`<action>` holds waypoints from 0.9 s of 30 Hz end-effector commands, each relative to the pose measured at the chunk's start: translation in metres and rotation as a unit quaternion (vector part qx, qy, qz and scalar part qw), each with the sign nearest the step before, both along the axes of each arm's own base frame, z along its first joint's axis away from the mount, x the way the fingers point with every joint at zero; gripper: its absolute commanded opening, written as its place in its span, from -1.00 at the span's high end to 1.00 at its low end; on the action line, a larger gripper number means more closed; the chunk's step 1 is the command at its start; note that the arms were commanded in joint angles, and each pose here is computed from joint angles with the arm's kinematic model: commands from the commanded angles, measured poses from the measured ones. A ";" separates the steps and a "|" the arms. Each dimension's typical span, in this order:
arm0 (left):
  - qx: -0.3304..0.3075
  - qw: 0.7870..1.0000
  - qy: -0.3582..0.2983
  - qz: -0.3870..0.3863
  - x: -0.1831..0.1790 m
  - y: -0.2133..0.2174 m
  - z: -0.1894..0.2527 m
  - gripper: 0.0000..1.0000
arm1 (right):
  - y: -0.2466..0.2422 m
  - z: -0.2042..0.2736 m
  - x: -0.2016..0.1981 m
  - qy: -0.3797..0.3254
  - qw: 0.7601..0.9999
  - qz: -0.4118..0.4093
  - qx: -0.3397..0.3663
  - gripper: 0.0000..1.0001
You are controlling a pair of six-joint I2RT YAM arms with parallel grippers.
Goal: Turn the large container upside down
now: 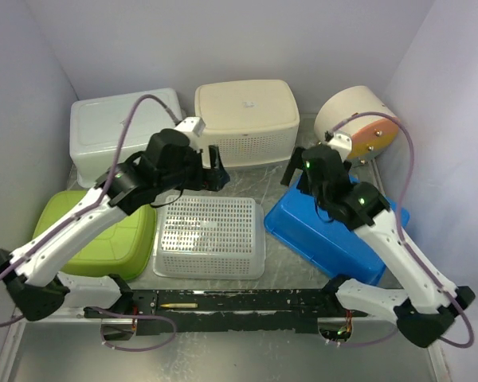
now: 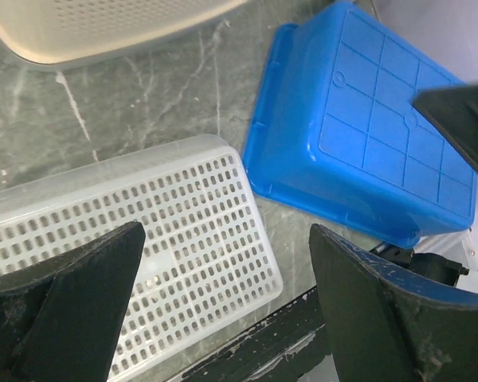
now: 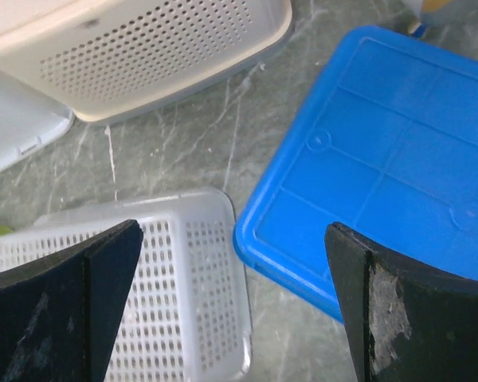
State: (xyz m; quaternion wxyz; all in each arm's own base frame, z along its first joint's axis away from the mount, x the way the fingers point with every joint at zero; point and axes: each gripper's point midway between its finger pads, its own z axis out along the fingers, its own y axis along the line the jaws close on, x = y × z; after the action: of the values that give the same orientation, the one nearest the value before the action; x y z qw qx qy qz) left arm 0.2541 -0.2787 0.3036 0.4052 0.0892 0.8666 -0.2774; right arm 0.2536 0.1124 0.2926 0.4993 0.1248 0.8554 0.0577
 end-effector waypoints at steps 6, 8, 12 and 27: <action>0.021 0.995 -0.036 0.092 -0.008 0.060 0.010 -0.92 | 0.010 -0.022 0.063 0.052 0.992 0.057 0.104 -1.00; 0.018 0.993 -0.049 0.104 -0.010 0.069 0.012 -0.92 | -0.005 -0.015 0.064 0.033 0.995 0.027 0.084 -1.00; 0.013 0.988 -0.082 0.128 -0.009 0.085 0.018 -0.92 | -0.034 0.005 0.056 -0.011 0.999 -0.019 0.049 -1.00; -0.017 0.974 -0.133 0.185 -0.007 0.112 0.033 -0.92 | -0.094 0.033 0.019 -0.097 0.985 -0.139 0.028 -1.00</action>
State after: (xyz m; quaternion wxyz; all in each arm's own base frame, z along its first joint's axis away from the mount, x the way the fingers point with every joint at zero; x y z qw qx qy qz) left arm 0.2411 -0.1708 0.3257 0.5374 -0.0276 0.8200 -0.1950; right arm 0.2749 0.0317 0.3246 0.5675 0.2252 0.7906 0.0464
